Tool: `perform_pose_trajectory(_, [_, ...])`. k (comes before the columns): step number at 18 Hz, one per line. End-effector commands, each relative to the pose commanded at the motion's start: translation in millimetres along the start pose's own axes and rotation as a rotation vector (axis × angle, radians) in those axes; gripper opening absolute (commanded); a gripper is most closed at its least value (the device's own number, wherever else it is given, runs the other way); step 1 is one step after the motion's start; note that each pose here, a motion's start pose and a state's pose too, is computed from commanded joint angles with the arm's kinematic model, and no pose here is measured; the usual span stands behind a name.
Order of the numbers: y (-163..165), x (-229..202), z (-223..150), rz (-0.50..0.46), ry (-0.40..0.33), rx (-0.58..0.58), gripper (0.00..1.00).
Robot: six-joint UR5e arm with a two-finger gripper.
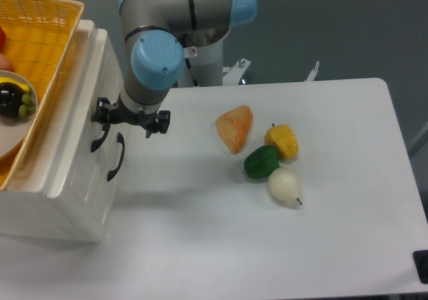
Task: Slide the top white drawer open
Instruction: 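Hook the gripper onto the black handle of the upper drawer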
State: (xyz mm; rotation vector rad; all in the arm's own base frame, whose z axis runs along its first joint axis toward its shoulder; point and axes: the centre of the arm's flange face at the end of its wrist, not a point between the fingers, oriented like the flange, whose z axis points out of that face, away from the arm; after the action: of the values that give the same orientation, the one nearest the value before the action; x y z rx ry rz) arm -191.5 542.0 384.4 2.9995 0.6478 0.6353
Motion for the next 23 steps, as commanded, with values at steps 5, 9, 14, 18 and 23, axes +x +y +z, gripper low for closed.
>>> perform_pose_trajectory(5, [-0.2,0.2,-0.1,0.008,0.001,0.002,1.00])
perform_pose_trajectory(9, [0.7,-0.3,1.5,0.047,0.001,0.002,1.00])
perform_pose_trajectory(14, [0.3,-0.8,2.6,0.053,0.000,0.007,1.00])
perform_pose_trajectory(18, [-0.2,-0.4,3.3,0.054,0.006,0.013,1.00])
perform_pose_trajectory(23, [-0.4,0.3,3.4,0.058,0.003,0.015,1.00])
